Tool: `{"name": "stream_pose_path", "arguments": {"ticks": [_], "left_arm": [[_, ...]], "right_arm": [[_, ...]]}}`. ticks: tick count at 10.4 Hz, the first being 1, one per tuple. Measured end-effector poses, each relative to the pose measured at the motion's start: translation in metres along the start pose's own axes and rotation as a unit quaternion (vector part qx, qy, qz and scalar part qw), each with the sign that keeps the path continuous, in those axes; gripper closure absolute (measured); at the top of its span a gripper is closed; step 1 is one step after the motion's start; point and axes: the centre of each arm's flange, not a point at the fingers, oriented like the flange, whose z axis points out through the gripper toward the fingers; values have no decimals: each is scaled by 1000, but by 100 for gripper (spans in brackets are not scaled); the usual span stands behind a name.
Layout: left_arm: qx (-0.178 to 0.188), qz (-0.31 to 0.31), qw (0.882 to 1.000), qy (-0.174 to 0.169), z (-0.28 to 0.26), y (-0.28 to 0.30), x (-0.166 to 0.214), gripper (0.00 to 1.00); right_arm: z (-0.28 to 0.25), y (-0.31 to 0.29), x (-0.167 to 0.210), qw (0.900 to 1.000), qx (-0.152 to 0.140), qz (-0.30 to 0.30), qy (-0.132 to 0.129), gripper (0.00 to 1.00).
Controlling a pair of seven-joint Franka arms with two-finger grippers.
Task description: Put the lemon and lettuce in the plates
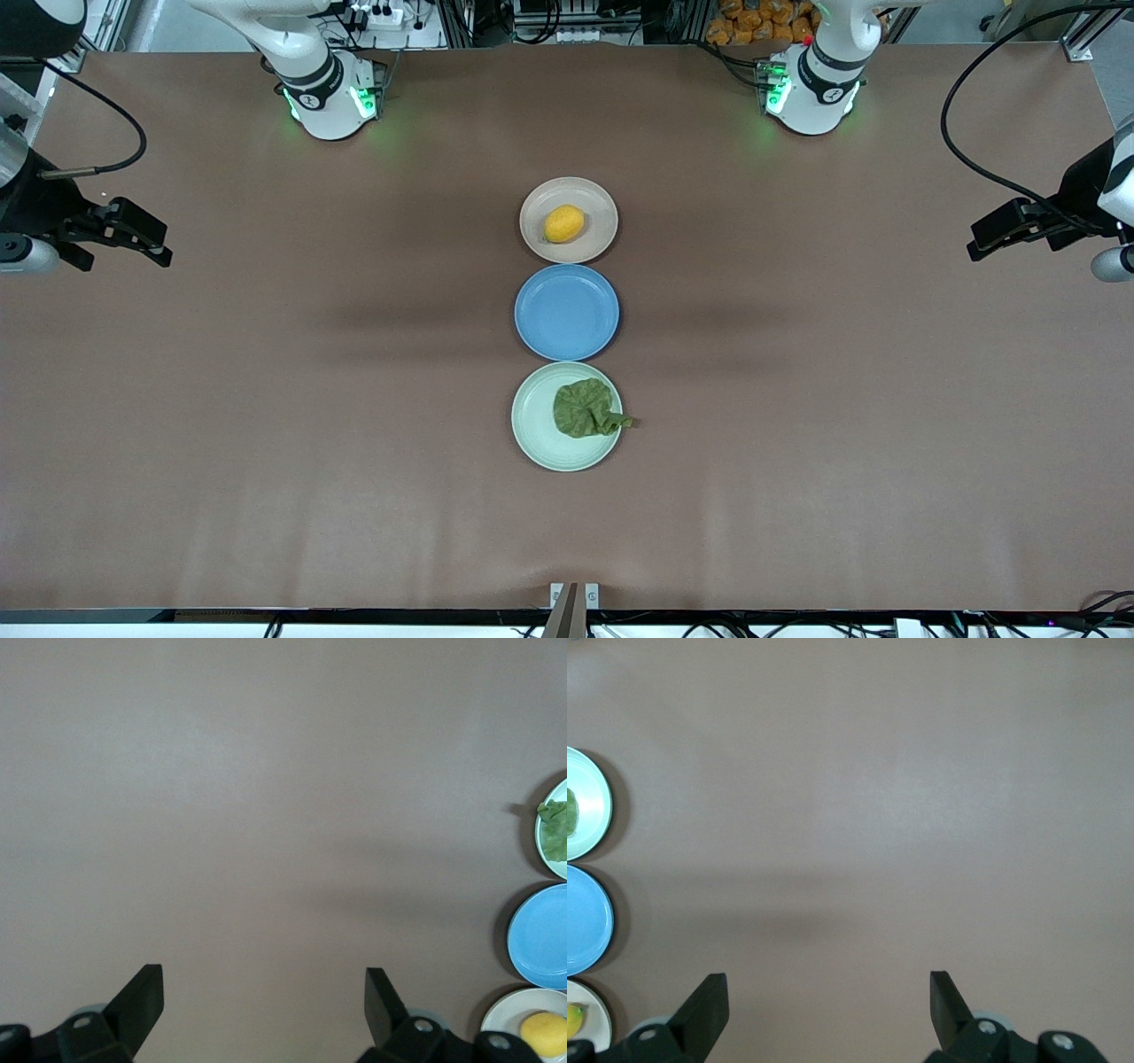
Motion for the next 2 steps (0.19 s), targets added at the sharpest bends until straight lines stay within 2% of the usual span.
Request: {"name": "stream_pose_path", "arguments": {"ticks": [2], "left_arm": [[0,0,1000,1,0,0,0,0]], "right_arm": [[0,0,-2,1000,0,0,-1,0]]}}
